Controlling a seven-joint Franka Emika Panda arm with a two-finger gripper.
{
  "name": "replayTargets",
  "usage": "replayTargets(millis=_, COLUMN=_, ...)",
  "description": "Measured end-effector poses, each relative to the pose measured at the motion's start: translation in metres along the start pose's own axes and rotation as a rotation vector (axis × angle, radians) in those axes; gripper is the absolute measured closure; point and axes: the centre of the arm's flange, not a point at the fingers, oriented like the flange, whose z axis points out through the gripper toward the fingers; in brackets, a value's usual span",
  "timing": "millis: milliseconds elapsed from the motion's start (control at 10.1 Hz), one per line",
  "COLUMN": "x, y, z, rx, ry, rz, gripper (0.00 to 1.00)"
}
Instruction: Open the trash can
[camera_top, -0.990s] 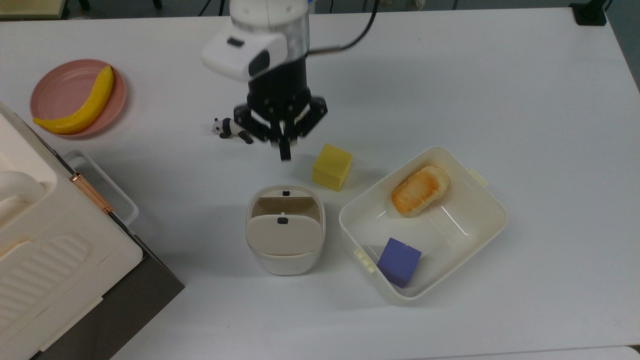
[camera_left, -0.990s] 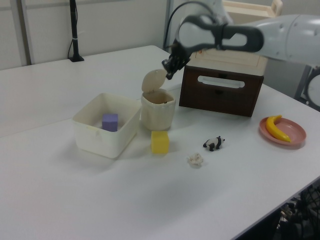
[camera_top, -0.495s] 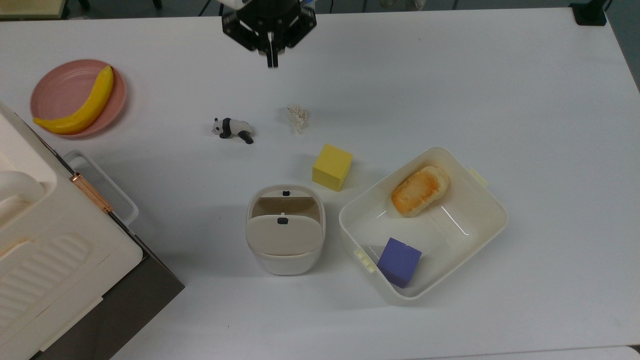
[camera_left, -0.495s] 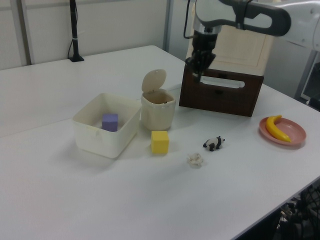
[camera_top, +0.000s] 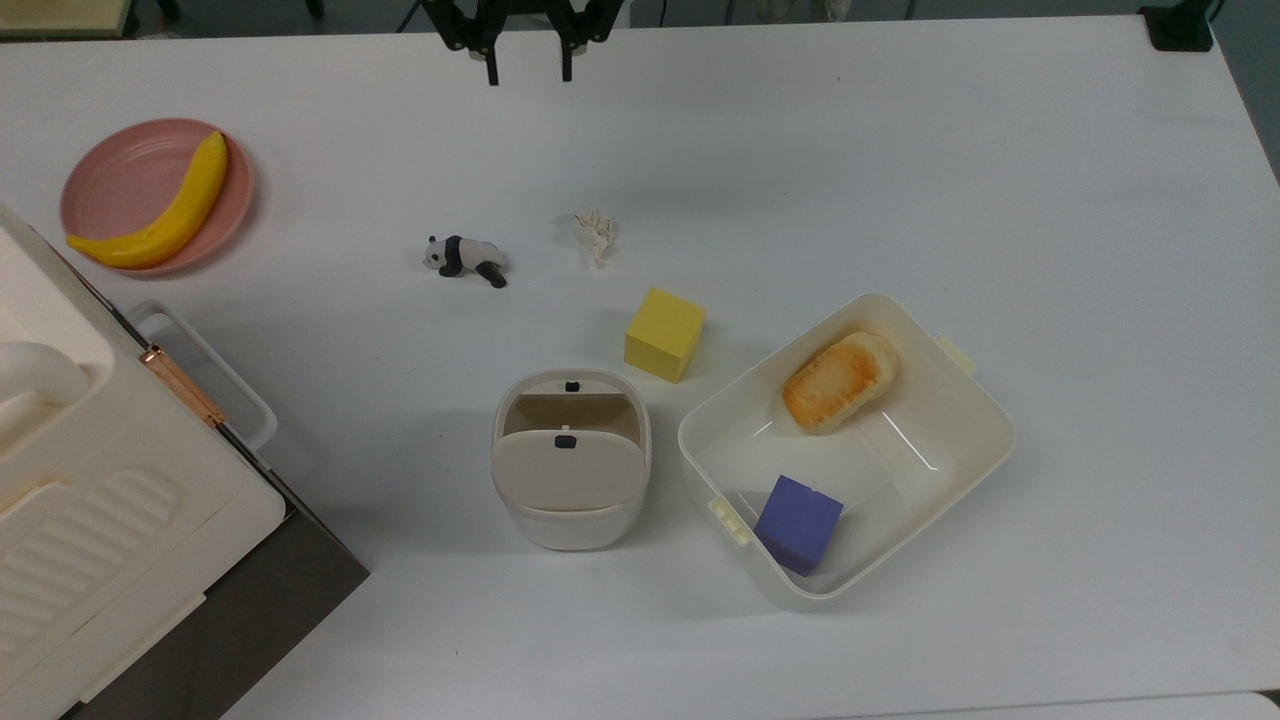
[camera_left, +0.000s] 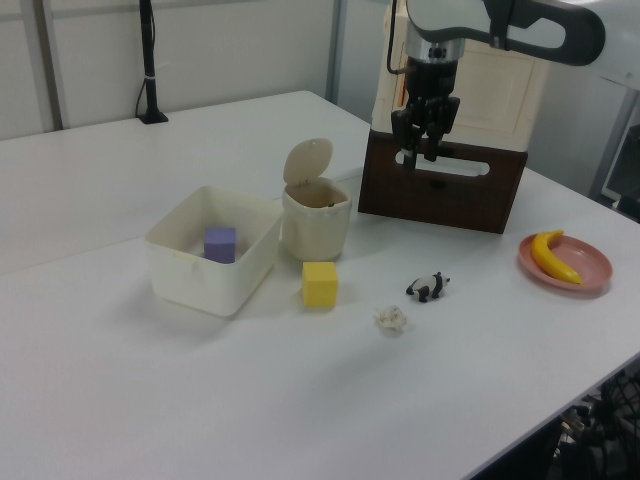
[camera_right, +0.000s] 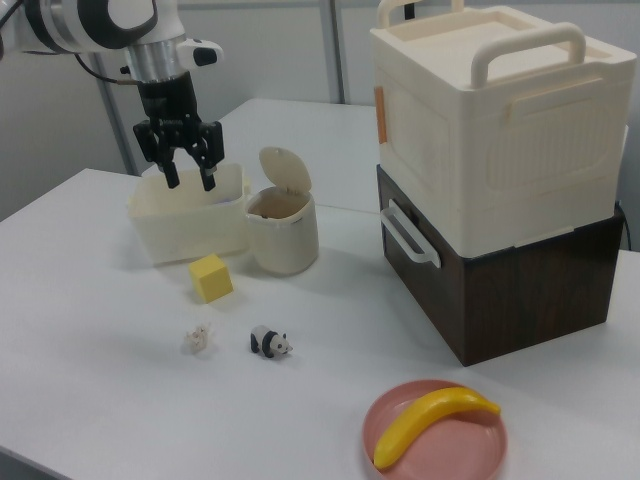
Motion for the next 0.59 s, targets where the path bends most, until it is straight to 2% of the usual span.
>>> replayTargets(millis=198, x=0.0001, y=-0.0003, z=0.0044, rx=0.001, ry=-0.009, rz=-0.001, gripper=0.00)
replayTargets(millis=594, x=-0.0006, y=0.0059, z=0.0073, rx=0.001, ry=-0.015, rz=0.010, gripper=0.00)
